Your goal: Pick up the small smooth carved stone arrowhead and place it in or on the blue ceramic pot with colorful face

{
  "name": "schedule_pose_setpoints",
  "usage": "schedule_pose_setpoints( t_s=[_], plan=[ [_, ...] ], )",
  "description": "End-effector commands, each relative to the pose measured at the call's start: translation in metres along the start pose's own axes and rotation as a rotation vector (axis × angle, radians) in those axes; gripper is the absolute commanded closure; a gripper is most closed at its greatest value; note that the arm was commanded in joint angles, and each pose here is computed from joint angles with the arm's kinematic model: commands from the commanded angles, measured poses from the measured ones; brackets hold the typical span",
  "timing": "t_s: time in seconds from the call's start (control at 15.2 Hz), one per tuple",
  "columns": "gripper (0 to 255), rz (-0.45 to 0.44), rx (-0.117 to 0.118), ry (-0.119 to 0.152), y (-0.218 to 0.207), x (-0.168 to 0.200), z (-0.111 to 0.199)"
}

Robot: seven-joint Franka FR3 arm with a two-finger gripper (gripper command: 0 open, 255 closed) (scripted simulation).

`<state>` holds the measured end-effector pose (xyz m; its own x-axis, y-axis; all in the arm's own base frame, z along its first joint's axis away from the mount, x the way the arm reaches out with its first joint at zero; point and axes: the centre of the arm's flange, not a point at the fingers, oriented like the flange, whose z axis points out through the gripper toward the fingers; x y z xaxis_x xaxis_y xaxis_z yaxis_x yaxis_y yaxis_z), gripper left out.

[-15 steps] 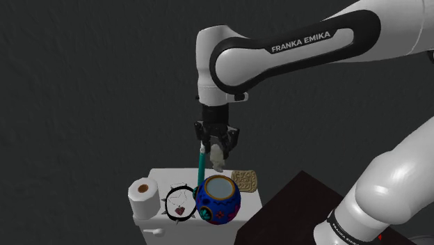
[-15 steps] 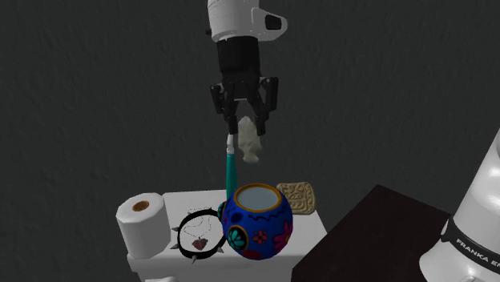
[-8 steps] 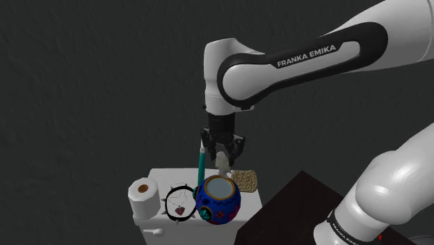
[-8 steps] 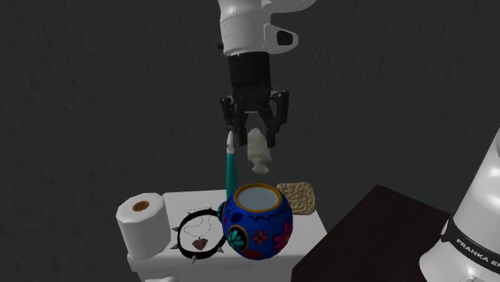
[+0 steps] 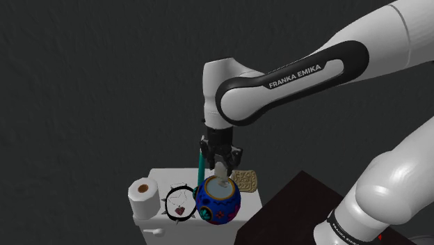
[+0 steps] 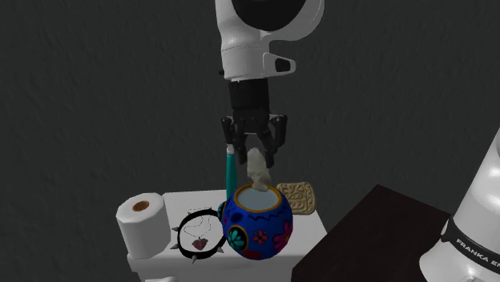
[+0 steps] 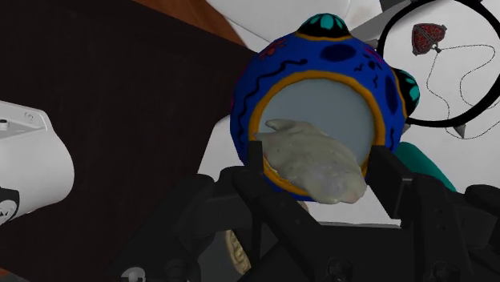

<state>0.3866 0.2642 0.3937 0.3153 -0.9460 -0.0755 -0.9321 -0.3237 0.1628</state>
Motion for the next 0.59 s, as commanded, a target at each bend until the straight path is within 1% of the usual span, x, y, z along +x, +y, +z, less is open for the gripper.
schedule_pose_setpoints(
  t_s=[0.0,0.2,0.53],
  plan=[
    [255,0.000,0.001,0.000,-0.002,0.002,0.010],
    [255,0.000,0.001,0.000,-0.004,0.003,0.025],
    [255,0.000,0.001,0.000,-0.004,0.003,0.025]
  ],
)
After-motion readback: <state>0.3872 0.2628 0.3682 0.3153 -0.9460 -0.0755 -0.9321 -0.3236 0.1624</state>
